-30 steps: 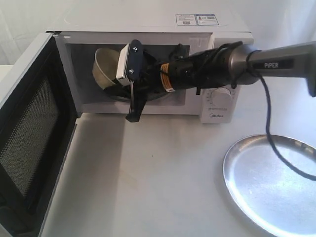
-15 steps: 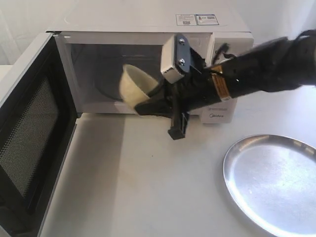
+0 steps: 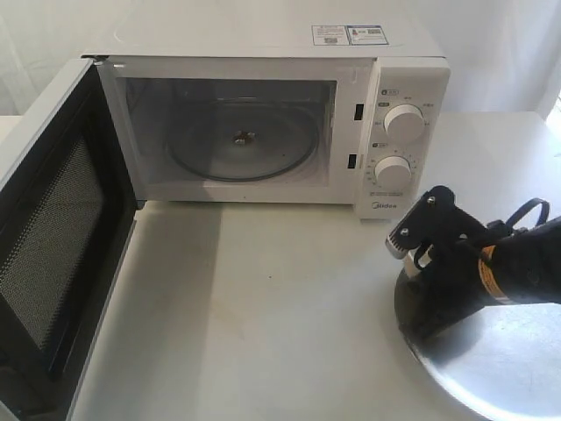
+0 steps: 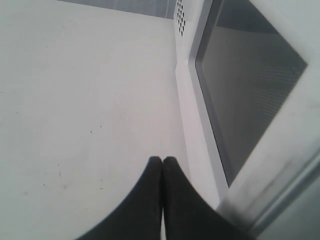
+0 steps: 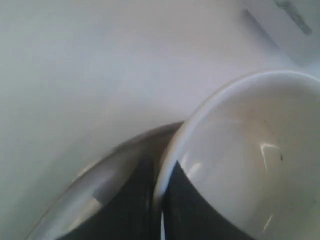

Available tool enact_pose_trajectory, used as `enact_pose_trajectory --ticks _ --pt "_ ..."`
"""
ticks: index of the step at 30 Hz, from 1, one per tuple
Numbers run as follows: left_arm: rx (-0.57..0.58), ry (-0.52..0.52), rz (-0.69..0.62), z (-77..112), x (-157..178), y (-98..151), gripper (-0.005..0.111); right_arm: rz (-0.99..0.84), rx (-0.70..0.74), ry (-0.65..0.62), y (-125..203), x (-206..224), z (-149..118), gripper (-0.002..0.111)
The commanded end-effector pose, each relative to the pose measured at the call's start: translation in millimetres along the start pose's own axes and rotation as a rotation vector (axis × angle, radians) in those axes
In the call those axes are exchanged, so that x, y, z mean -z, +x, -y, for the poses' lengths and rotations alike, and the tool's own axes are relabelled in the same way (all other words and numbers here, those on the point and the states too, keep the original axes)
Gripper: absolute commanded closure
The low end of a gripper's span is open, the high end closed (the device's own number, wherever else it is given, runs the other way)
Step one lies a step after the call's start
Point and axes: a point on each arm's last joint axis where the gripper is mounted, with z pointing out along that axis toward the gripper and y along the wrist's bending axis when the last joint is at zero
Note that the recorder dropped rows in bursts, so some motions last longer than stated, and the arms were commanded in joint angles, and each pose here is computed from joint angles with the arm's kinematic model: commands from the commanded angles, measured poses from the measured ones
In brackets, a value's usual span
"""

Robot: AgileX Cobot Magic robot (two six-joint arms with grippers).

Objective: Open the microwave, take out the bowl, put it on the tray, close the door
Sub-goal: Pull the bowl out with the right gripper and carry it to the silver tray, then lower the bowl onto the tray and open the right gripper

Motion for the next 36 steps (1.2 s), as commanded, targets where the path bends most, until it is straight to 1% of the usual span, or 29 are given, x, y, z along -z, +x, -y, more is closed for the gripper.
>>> enact_pose_trajectory --ticks 1,5,12,15,18,23,25,27,28,29,30,31,32,33,34,36 --pt "0.014 0.01 0.0 0.6 0 0 0.107 -0.024 -0.143 0.089 6 3 7 0.108" --pt "0.014 0.01 0.0 0.6 0 0 0.107 -0.015 -0.199 0.062 5 3 4 0.108" --pt "0.014 0.01 0.0 0.6 0 0 0.107 0.012 -0.206 -0.054 1 3 -6 0.108" --pt "0.014 0.01 0.0 0.6 0 0 0.107 0.017 -0.224 -0.077 1 3 -8 0.108" --pt "0.014 0.01 0.0 0.6 0 0 0.107 0.0 -0.226 -0.055 5 3 -7 0.108" --pt "0.014 0.01 0.0 0.6 0 0 0.107 -0.054 -0.231 0.001 22 5 -10 0.108" --pt "0.014 0.01 0.0 0.6 0 0 0.107 -0.025 -0.242 0.037 18 12 -6 0.107" --pt "0.018 0.01 0.0 0.7 0 0 0.107 0.02 -0.247 0.042 12 22 -6 0.098" --pt "0.018 0.01 0.0 0.7 0 0 0.107 0.049 -0.249 0.032 8 27 -7 0.09" --pt "0.018 0.01 0.0 0.7 0 0 0.107 0.061 -0.258 0.034 7 30 -6 0.085" --pt "0.018 0.01 0.0 0.7 0 0 0.107 0.076 -0.283 0.038 6 34 -6 0.073" --pt "0.018 0.01 0.0 0.7 0 0 0.107 0.085 -0.297 0.041 5 36 -6 0.067" --pt "0.018 0.01 0.0 0.7 0 0 0.107 0.104 -0.296 0.029 3 39 -7 0.056" --pt "0.02 0.01 0.0 0.7 0 0 0.107 0.117 -0.294 0.024 1 42 -8 0.049" --pt "0.02 0.01 0.0 0.7 0 0 0.107 0.13 -0.29 0.026 0 45 -8 0.044" --pt "0.018 0.01 0.006 0.7 0 0 0.107 0.165 -0.284 0.039 -4 54 -7 0.043"
